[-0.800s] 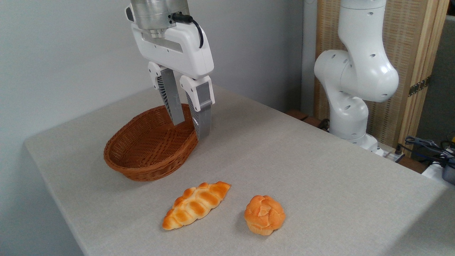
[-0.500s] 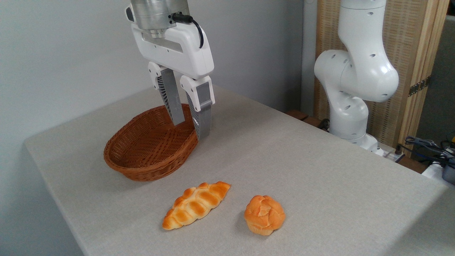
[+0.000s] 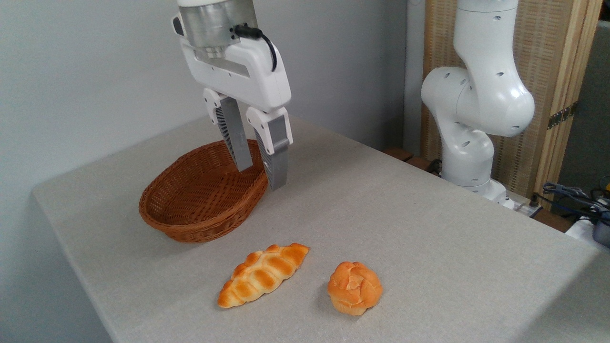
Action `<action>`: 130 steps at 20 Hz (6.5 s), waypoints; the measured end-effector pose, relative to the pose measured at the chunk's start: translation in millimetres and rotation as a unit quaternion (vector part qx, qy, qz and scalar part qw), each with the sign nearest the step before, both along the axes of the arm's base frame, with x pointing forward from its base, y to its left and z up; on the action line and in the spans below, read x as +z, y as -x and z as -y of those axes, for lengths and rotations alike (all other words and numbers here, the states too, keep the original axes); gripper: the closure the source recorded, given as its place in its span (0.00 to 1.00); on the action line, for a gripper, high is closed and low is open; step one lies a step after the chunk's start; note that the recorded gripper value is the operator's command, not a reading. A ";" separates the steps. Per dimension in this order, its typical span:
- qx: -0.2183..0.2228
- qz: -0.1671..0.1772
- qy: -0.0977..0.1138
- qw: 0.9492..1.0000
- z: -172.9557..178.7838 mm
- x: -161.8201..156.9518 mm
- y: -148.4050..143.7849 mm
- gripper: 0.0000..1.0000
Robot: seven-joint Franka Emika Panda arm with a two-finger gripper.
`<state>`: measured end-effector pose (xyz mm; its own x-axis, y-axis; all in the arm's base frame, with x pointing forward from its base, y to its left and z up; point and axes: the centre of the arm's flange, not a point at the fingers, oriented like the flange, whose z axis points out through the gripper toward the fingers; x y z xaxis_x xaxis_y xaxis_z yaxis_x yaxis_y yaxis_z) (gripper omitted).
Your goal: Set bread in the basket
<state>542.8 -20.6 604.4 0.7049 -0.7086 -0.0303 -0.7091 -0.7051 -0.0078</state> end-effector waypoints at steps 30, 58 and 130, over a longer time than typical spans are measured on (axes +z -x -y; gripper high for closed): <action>0.037 0.041 0.051 0.997 -3.8 -196.0 4.6 0.26; 0.030 0.049 0.091 0.994 6.2 -119.0 -15.8 0.67; 0.013 0.010 0.033 0.999 30.2 18.7 -9.2 0.00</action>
<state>552.0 -50.8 623.1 0.7233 -0.6899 0.0300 -0.6905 -0.7229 0.0244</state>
